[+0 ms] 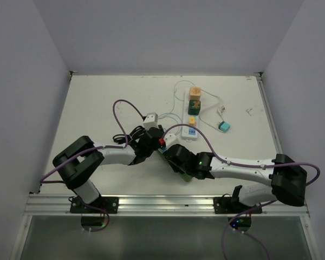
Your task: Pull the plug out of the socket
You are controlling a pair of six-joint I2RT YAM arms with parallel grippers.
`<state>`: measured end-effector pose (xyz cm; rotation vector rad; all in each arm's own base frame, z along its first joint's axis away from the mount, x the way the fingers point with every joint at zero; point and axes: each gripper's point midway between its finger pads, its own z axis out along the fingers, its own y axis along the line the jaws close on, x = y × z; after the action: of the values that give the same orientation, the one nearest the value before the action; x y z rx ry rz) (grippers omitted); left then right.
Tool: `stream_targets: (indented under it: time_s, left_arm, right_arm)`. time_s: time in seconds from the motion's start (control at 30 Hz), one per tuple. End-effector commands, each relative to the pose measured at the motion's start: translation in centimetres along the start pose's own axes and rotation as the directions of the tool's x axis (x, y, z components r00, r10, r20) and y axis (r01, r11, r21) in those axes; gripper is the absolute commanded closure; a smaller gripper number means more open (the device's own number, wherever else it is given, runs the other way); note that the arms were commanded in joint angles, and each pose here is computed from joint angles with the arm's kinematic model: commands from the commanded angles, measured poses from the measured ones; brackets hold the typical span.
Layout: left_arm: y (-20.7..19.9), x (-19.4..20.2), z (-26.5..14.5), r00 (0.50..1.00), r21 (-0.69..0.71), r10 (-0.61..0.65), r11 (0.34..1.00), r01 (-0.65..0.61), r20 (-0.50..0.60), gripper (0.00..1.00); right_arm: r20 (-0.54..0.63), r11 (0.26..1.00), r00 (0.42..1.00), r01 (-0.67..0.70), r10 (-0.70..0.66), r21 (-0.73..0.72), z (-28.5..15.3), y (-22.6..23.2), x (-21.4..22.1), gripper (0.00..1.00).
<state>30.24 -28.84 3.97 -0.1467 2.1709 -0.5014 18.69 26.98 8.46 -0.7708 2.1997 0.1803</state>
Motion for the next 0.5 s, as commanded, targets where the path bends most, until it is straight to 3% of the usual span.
stream_targets:
  time_s: [0.0,0.07,0.2,0.4,0.47]
  left_arm:
    - [14.4,10.5,-4.5,0.873,-0.317,0.238,0.864,-0.390,-0.425,1.00]
    - [14.2,10.3,-4.5,0.880,-0.310,0.236,0.872,-0.379,-0.412,1.00]
    - [14.1,10.1,-4.7,0.886,-0.300,0.239,0.879,-0.371,-0.398,1.00]
    - [14.0,9.9,-4.7,0.889,-0.301,0.239,0.880,-0.369,-0.390,1.00]
    - [13.9,9.9,-4.6,0.889,-0.298,0.242,0.880,-0.370,-0.390,1.00]
  right_arm:
    - [0.271,0.973,0.934,-0.222,0.232,-0.068,-2.1,-1.7,-9.1,1.00]
    - [0.244,0.942,0.911,-0.307,0.333,-0.137,-1.4,-3.2,-9.0,1.00]
    - [0.196,0.916,0.897,-0.370,0.396,-0.156,-0.4,-5.3,-7.7,1.00]
    - [0.164,0.939,0.927,-0.317,0.337,-0.135,0.4,-5.0,-7.4,1.00]
    - [0.176,0.970,0.954,-0.241,0.244,-0.040,0.4,-4.4,-7.0,1.00]
